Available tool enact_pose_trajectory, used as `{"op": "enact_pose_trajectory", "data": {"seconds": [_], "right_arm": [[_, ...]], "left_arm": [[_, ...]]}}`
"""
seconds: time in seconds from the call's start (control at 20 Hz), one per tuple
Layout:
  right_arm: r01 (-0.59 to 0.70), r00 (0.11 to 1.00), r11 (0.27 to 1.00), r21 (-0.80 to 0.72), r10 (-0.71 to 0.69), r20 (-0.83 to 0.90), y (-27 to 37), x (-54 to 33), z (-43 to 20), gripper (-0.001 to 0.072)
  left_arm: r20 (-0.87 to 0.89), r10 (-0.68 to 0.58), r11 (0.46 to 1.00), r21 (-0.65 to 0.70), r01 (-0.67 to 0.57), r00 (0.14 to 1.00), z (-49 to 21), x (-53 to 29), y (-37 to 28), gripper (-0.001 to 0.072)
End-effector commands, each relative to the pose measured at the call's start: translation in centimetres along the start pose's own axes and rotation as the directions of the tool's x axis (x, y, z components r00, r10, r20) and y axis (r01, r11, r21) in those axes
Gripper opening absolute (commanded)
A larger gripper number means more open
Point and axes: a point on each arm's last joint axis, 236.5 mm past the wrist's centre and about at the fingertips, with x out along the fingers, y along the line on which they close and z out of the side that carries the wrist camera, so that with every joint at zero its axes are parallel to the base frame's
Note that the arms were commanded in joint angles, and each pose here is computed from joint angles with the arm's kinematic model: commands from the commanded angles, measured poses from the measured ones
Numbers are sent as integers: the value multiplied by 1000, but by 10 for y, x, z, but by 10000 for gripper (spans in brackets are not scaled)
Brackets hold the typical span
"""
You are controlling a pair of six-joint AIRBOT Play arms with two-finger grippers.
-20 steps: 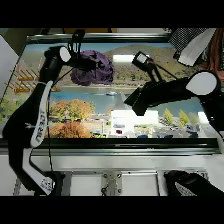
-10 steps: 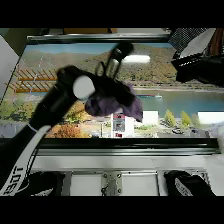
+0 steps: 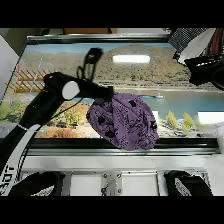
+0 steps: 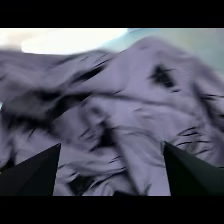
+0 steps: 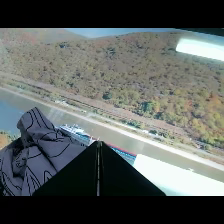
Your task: Fold the clothes and pants, and hang the long-sleeved shirts on hangers.
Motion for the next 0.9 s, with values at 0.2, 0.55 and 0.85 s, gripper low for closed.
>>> {"op": "enact_pose_trajectory", "data": {"seconds": [0.2,0.55,0.85], "right_arm": [[-18,998,1000,5,18,-57,5,-2,-14,29],[-18,997,1000,12,19,-70,4,1,-17,29],[165,924,980,108,-116,-363,-53,17,-118,28]], "left_arm": [[-253,-171,844,-536,9,952,-131,81,98,688],[-356,-264,857,-513,49,896,-153,131,64,662],[-283,-199,904,-423,64,938,-104,110,81,19]]}}
